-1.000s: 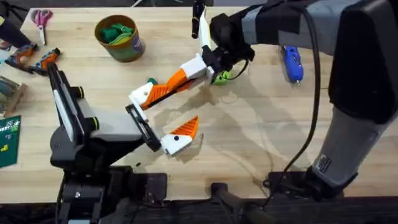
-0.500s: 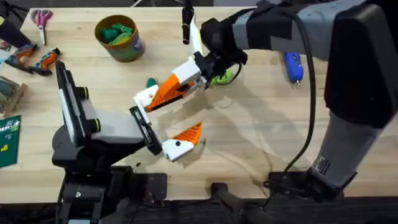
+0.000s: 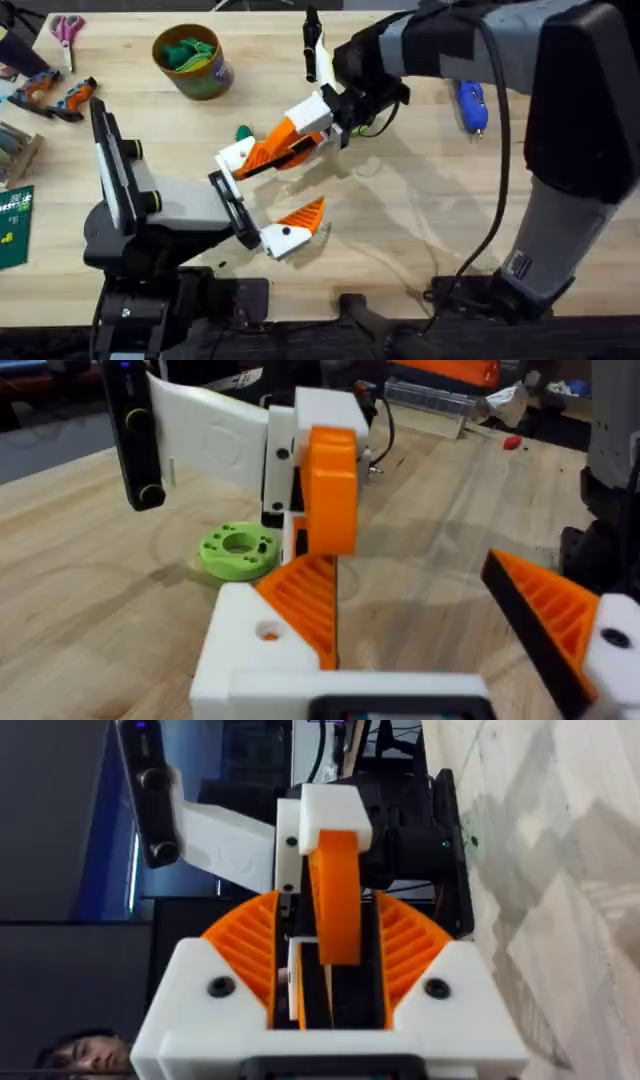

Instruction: Pick up the gripper from the table and insert it into the empty holder that is missing its gripper. Then pick up a screw, insert it into the mounting hole, and use the screwdriver to tighten it. Finally, clean up the table by picking up the vegetable and placing it into the bucket.

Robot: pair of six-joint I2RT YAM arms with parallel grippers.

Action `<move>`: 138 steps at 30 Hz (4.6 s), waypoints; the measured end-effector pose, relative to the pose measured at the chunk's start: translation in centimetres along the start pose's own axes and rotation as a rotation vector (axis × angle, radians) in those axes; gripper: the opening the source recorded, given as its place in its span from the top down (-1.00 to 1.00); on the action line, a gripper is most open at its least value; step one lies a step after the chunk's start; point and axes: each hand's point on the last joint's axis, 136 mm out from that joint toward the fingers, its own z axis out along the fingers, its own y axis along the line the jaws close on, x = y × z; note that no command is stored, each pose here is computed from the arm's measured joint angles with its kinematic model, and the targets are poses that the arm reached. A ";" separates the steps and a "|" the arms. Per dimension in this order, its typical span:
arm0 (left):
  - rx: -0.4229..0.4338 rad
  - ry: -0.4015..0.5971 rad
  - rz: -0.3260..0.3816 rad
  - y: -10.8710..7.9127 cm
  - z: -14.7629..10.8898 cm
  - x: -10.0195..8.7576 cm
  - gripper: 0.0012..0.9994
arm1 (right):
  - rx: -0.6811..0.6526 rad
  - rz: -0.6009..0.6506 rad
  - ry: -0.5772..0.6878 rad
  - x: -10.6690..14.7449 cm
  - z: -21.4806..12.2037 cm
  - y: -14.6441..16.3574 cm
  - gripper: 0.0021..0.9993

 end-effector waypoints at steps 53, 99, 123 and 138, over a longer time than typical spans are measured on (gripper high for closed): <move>-0.031 -0.001 0.008 0.5 0.0 0.0 -0.97 | -0.005 -0.101 0.017 -1.9 1.2 -0.3 0.98; 0.030 0.003 0.000 -0.5 0.0 0.1 -0.97 | -0.004 -0.098 0.037 -1.7 2.0 -0.3 -0.17; 0.033 0.003 -0.001 -0.6 0.0 0.1 -0.97 | 0.136 -0.122 -0.079 -4.0 -2.9 -2.8 -0.65; 0.034 0.003 -0.001 -0.6 0.0 0.1 -0.97 | 0.236 -0.203 -0.374 -7.3 -15.8 -4.0 -0.98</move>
